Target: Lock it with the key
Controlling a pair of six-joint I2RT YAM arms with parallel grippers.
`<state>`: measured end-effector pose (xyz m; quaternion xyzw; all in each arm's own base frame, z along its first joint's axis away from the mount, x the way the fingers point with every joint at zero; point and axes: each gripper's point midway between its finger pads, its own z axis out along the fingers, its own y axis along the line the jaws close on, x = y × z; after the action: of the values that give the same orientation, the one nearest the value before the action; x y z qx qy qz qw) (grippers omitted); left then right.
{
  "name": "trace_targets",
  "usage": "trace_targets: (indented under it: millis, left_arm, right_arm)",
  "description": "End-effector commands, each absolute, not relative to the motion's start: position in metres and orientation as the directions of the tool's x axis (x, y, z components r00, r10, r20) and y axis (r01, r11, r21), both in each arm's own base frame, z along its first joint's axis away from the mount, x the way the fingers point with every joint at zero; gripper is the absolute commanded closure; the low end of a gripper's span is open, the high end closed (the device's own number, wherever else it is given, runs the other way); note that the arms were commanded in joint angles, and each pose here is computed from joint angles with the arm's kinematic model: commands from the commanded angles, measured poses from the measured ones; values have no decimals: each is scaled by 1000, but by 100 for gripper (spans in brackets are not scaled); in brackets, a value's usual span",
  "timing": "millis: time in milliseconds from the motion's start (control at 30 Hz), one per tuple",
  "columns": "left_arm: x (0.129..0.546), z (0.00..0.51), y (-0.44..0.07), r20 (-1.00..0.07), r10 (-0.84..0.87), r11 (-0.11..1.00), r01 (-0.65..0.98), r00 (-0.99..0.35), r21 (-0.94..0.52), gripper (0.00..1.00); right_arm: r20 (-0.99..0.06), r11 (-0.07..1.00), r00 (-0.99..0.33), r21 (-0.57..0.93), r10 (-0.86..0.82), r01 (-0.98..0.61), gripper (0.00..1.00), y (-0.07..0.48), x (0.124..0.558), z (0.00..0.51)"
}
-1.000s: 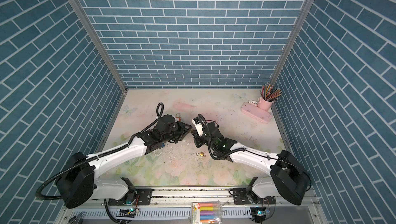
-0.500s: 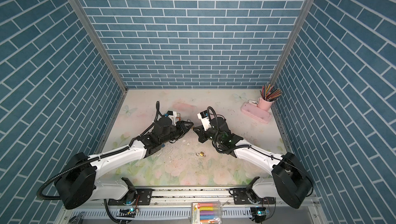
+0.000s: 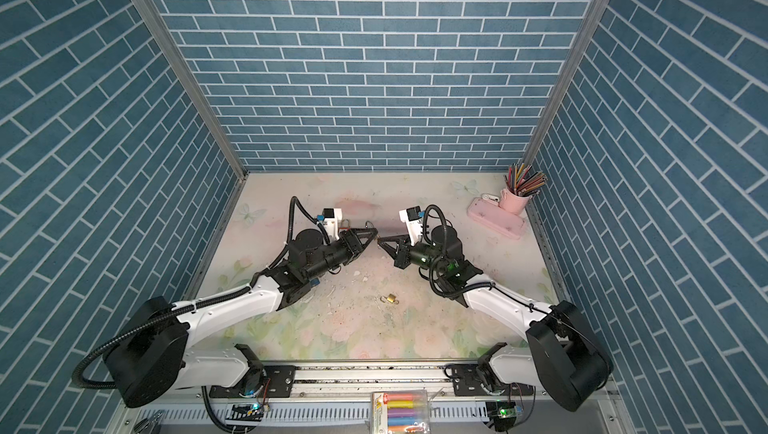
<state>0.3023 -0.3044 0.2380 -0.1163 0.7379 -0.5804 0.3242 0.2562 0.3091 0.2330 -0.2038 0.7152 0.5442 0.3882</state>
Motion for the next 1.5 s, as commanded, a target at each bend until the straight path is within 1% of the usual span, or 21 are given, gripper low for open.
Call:
trace_targets:
  millis: [0, 100, 267, 467, 533, 633, 700, 833, 900, 1000, 1167, 1333, 1467]
  left_arm:
    - [303, 297, -303, -400, -588, 176, 371, -703, -912, 100]
    - [299, 307, -306, -418, -575, 153, 410, -703, -899, 100]
    - [293, 320, -306, -456, -574, 129, 474, -681, -871, 100]
    - [290, 334, -299, -498, -595, 126, 539, -631, -833, 100]
    - [293, 332, -297, -495, -603, 140, 528, -626, -838, 100]
    - [300, 320, -292, -473, -621, 187, 468, -625, -863, 100]
    - [303, 312, -287, -464, -629, 216, 433, -624, -875, 100]
    - [303, 305, -282, -447, -640, 232, 398, -625, -888, 100]
    - [302, 304, -281, -447, -639, 233, 397, -625, -888, 100]
    - [302, 304, -283, -449, -633, 232, 398, -631, -887, 100]
    - [304, 302, -289, -457, -612, 245, 395, -646, -885, 100]
    - [305, 302, -292, -480, -594, 271, 401, -645, -875, 100]
    - [305, 301, -293, -479, -594, 271, 399, -647, -876, 100]
  right_arm:
    - [-727, 93, -684, 686, 60, -722, 100, 324, 215, 248]
    - [-713, 26, -698, 700, 67, -713, 100, 323, 210, 257]
    - [-686, -37, -725, 724, 66, -689, 100, 322, 207, 263]
    - [-653, -36, -752, 752, 94, -658, 100, 316, 214, 263]
    - [-653, -19, -749, 752, 111, -659, 100, 313, 218, 263]
    - [-651, 78, -746, 758, 139, -647, 83, 306, 231, 258]
    - [-677, 172, -718, 736, 165, -654, 72, 298, 238, 256]
    - [-743, 296, -631, 668, 223, -682, 57, 280, 245, 269]
    - [-768, 332, -594, 639, 238, -694, 53, 272, 245, 277]
    - [-797, 368, -551, 604, 250, -707, 53, 265, 244, 285]
    - [-814, 387, -517, 581, 265, -716, 56, 264, 247, 294]
    - [-830, 388, -494, 558, 259, -734, 59, 276, 253, 304]
    - [-835, 357, -494, 550, 241, -755, 60, 290, 256, 311]
